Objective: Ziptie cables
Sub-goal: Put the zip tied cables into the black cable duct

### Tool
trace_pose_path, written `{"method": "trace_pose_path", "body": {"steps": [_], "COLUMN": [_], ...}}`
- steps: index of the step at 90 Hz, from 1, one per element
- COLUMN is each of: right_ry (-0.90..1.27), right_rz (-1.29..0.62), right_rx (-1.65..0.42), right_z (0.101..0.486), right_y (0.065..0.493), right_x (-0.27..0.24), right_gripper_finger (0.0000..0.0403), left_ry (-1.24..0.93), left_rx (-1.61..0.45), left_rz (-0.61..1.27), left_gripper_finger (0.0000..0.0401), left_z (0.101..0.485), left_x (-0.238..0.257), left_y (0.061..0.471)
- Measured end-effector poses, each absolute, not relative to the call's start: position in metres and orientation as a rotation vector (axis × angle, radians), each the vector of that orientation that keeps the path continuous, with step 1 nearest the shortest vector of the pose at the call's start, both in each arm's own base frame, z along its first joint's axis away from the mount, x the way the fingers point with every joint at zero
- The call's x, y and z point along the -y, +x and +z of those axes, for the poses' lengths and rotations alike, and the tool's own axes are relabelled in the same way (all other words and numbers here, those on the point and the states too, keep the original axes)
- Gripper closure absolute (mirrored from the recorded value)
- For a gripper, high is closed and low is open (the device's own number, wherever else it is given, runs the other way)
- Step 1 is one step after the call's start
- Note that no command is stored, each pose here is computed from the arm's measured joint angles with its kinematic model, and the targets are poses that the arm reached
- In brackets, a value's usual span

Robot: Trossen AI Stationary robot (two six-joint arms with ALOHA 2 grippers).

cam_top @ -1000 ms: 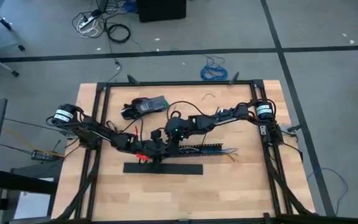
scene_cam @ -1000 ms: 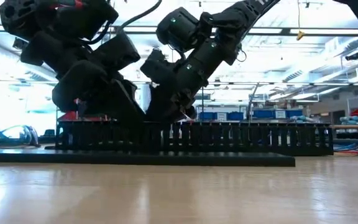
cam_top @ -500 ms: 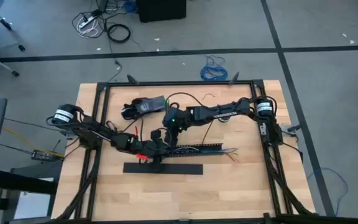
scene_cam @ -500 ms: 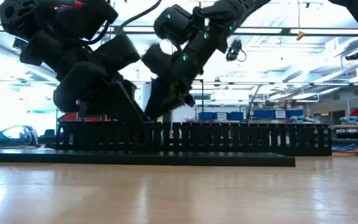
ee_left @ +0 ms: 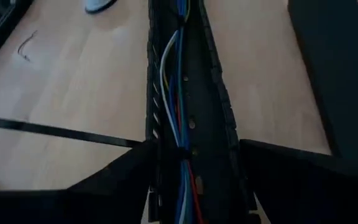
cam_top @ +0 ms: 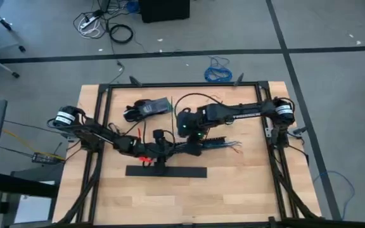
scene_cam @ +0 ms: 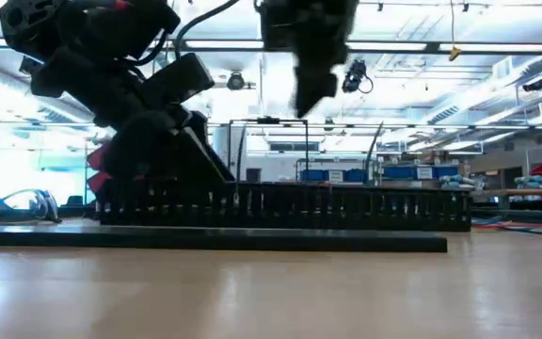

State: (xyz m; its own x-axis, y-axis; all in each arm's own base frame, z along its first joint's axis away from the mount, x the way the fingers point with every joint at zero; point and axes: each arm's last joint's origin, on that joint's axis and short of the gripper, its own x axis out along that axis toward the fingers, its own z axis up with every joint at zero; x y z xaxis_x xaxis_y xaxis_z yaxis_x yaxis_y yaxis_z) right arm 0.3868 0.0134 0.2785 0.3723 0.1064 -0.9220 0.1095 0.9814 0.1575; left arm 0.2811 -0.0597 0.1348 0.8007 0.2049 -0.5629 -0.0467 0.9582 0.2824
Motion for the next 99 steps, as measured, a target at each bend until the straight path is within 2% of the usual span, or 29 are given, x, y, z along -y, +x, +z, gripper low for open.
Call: {"method": "trace_pose_path", "body": {"steps": [31,53,68,79,99], "right_ry": [0.164,0.118,0.079,0.099,0.372], "right_rz": [0.003,-0.022,-0.102,-0.211,-0.303], "right_rx": [-1.309,-1.350,-1.245,-1.113,-0.822], "right_z": [0.250,0.228,0.227,0.232,0.216], "right_y": [0.373,0.363,0.345,0.314,0.260], "right_x": [-0.029,-0.038,-0.044,-0.041,-0.027], "right_gripper_finger": [0.0292,0.0292,0.0292,0.0292,0.0292], "left_ry": [0.258,0.304,0.284,0.269,0.191], "left_rx": [-0.632,-0.564,-0.540,-0.553,-0.496], "left_rz": [0.108,0.121,0.093,0.087,0.029], "left_gripper_finger": [0.0118,0.0111,0.0112,0.0112,0.0112], "left_z": [0.135,0.155,0.165,0.165,0.174], "left_x": [0.062,0.069,0.070,0.063,0.048], "left_y": [0.281,0.288,0.297,0.303,0.327]}}
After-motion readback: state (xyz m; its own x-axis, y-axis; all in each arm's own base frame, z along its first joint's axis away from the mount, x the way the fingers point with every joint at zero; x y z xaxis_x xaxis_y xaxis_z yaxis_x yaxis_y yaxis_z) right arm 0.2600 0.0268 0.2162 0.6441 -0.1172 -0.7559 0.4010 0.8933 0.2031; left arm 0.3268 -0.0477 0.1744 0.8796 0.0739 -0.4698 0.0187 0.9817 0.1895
